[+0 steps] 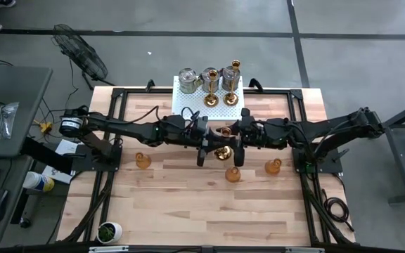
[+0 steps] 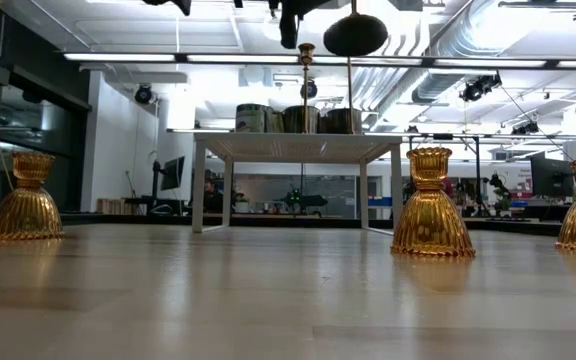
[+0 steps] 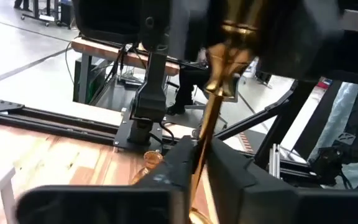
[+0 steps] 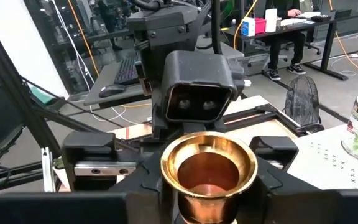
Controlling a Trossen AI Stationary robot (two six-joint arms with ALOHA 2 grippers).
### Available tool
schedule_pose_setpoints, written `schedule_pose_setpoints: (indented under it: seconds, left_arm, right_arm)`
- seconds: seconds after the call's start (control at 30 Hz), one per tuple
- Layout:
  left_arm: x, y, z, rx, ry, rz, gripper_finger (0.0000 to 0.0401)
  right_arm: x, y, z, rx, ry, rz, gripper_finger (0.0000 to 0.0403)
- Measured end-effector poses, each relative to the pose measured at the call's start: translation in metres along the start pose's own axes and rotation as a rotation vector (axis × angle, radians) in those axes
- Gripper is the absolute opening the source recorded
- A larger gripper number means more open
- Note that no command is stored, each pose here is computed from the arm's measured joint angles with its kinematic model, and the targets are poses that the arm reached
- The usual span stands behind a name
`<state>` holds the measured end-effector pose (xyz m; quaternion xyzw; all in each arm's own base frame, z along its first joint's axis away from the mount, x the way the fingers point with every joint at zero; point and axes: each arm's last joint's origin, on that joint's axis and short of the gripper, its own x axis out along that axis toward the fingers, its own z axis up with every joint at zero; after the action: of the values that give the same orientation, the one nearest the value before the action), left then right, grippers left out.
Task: Pick & Place candle stick holders
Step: Put the gold candle stick holder aligned with the other gold candle stick holders on the shelf
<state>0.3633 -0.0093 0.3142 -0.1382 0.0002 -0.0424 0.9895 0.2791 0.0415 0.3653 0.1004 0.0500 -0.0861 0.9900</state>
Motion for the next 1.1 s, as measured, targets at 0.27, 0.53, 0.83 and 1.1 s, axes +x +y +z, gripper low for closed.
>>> schedule_pose_setpoints:
  seconds: [0.27, 0.53, 0.83, 1.1]
  left_arm:
    - [0.000, -0.001, 0.000, 0.007, 0.007, -0.024, 0.0008]
    - [0.000, 0.000, 0.000, -0.004, 0.007, -0.021, 0.0007]
    - [-0.002, 0.001, 0.000, 0.011, 0.024, 0.039, 0.0007]
    - [-0.028, 0.000, 0.019, 0.116, 0.061, 0.252, 0.0007]
  right_arm:
    - [0.000, 0.000, -0.001, 0.004, 0.013, 0.003, 0.0086]
    - [0.000, 0.000, -0.002, -0.001, 0.015, 0.003, 0.0147]
    - [-0.005, -0.001, 0.001, -0.003, 0.018, -0.003, 0.0185]
    - [-0.027, -0.009, 0.009, 0.007, 0.035, -0.057, 0.0213]
